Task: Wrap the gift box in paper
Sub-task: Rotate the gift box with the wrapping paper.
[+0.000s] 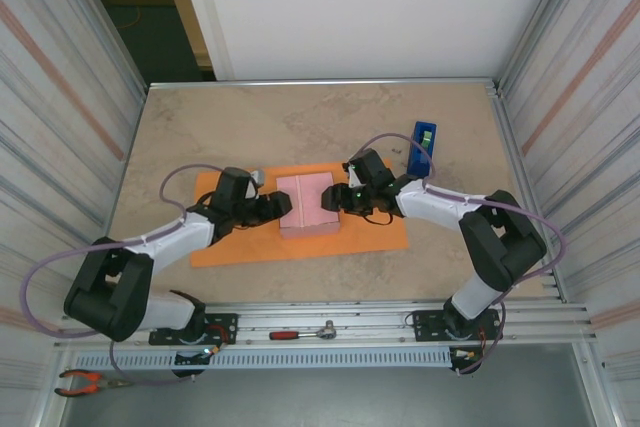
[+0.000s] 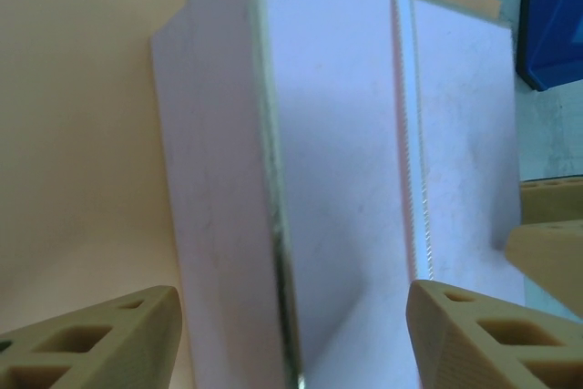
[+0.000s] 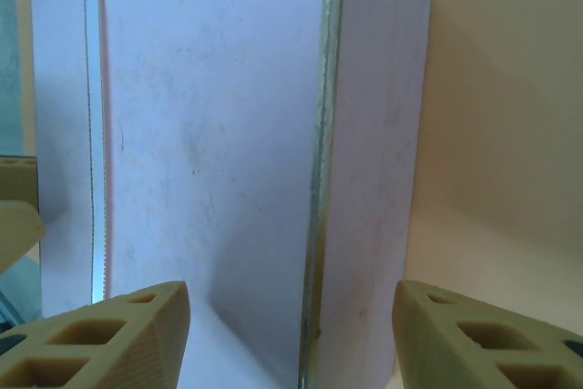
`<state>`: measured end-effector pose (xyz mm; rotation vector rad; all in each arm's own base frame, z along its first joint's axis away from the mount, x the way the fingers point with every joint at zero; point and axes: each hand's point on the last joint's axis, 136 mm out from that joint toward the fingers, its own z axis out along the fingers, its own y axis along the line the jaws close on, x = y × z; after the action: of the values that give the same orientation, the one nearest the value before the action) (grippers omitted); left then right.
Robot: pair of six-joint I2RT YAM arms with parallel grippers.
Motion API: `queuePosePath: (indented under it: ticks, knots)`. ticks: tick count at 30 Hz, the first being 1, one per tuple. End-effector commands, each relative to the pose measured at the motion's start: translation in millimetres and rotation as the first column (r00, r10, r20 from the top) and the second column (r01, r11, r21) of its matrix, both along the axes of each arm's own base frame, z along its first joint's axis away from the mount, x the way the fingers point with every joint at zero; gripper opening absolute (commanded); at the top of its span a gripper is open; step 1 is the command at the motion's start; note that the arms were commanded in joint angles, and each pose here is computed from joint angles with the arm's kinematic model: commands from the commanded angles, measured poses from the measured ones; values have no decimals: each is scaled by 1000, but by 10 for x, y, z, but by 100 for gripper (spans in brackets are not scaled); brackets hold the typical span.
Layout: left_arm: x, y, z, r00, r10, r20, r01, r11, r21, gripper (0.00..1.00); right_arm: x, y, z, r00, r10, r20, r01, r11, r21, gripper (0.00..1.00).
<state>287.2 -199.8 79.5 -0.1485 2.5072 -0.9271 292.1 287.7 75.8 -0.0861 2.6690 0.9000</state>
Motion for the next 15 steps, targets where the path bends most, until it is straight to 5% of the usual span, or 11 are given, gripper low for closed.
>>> queuePosePath:
  ticks: [1, 15]
  knots:
    - [95, -148, 131, 998, -53, 41, 53, 998, -22, 63, 51, 105, 51, 1000, 10, 3, -10, 1000, 26, 54]
    - [242, -247, 193, 995, -79, 56, 80, 997, -12, 61, 87, 150, 123, 1000, 12, 15, -13, 999, 45, 38]
